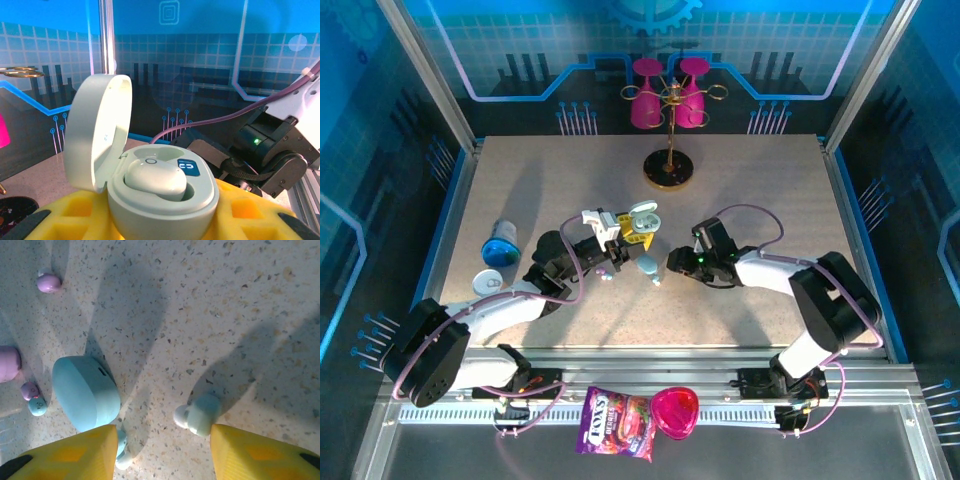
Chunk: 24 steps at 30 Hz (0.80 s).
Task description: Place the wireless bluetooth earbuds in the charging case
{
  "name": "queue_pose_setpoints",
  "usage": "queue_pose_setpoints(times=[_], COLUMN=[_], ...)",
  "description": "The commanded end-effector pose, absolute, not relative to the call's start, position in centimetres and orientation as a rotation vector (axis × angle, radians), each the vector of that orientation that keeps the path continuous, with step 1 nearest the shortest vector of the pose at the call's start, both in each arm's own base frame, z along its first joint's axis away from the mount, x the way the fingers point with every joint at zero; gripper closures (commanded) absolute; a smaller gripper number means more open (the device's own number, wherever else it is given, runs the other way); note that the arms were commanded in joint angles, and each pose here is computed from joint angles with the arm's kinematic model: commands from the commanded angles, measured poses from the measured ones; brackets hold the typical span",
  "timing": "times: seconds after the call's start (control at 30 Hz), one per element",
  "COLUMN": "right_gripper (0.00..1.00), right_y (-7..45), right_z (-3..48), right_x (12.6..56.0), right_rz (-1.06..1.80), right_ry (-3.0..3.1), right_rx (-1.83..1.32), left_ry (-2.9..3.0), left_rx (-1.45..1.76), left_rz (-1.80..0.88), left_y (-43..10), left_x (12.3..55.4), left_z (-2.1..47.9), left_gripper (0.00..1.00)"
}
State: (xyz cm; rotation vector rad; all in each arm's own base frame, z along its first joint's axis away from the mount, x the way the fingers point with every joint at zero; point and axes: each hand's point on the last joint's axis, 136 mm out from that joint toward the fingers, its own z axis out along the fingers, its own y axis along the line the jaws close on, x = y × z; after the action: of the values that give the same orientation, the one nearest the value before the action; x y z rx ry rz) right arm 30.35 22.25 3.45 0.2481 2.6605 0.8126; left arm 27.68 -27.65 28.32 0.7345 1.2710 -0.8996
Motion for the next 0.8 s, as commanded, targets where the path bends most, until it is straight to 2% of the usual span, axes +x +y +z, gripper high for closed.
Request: queue_pose_setpoints(times=[0.0, 0.77], right_gripper=[0.49, 0.57], right_y=[22.6, 23.3], right_z=[3.3, 3.4], right_x=[31.4, 33.0], right_rz=[0.832, 0.940], right_ry=[2.655, 2.605], right_rx=[0.227, 0.240], left_ry=[1.243, 1.250], left_rx=[0.751, 0.751], left_rz=[-0.908, -0.906], left_y=[-27.6, -27.8], left_x=[27.2, 27.4], left_z=[28.6, 28.3], left_gripper=[0.86, 0.86])
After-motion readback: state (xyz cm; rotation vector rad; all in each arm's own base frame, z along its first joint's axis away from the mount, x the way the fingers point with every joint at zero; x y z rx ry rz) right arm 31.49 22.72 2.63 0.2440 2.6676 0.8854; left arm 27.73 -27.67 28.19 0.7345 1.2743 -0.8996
